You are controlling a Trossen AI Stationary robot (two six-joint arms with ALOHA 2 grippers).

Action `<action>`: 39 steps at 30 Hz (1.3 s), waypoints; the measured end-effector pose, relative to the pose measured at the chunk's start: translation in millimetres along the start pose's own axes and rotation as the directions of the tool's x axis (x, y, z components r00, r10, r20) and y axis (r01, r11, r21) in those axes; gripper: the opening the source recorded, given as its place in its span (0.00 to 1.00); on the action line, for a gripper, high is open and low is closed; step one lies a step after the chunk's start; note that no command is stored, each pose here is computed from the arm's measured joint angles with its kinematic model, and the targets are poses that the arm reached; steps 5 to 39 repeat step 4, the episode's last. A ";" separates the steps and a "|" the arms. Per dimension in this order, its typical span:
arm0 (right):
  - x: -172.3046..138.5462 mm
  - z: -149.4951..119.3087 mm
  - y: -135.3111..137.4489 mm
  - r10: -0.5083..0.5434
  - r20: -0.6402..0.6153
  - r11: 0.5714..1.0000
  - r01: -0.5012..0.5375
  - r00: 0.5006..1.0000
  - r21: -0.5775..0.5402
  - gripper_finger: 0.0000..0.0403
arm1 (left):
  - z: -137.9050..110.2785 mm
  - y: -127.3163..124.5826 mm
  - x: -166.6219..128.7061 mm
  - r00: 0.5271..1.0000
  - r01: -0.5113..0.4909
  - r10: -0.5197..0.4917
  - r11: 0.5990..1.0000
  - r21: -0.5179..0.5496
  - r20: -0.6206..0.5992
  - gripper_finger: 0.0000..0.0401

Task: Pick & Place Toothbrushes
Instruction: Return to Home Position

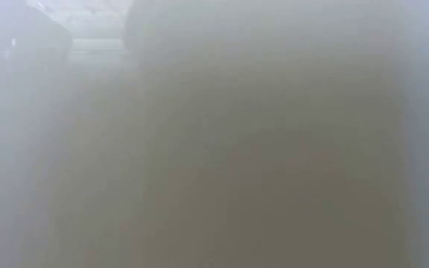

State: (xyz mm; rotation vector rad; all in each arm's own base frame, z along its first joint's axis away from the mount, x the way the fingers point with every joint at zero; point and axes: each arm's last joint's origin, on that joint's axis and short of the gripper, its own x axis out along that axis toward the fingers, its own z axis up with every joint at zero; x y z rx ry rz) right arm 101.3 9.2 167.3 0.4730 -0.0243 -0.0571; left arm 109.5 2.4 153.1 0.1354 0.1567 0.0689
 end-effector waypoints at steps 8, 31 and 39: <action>0.0 0.0 0.0 0.000 0.000 1.000 0.000 1.000 0.000 0.29 | 0.0 0.0 0.0 1.000 0.000 0.000 1.000 0.000 0.000 0.00; 0.0 0.0 0.0 0.000 0.000 1.000 0.000 1.000 0.000 0.29 | 0.0 0.0 0.0 1.000 0.000 0.000 1.000 0.000 0.000 0.00; 0.0 0.0 0.0 0.000 0.000 1.000 0.000 1.000 0.000 0.29 | 0.0 0.0 0.0 1.000 0.000 0.000 1.000 0.000 0.000 0.00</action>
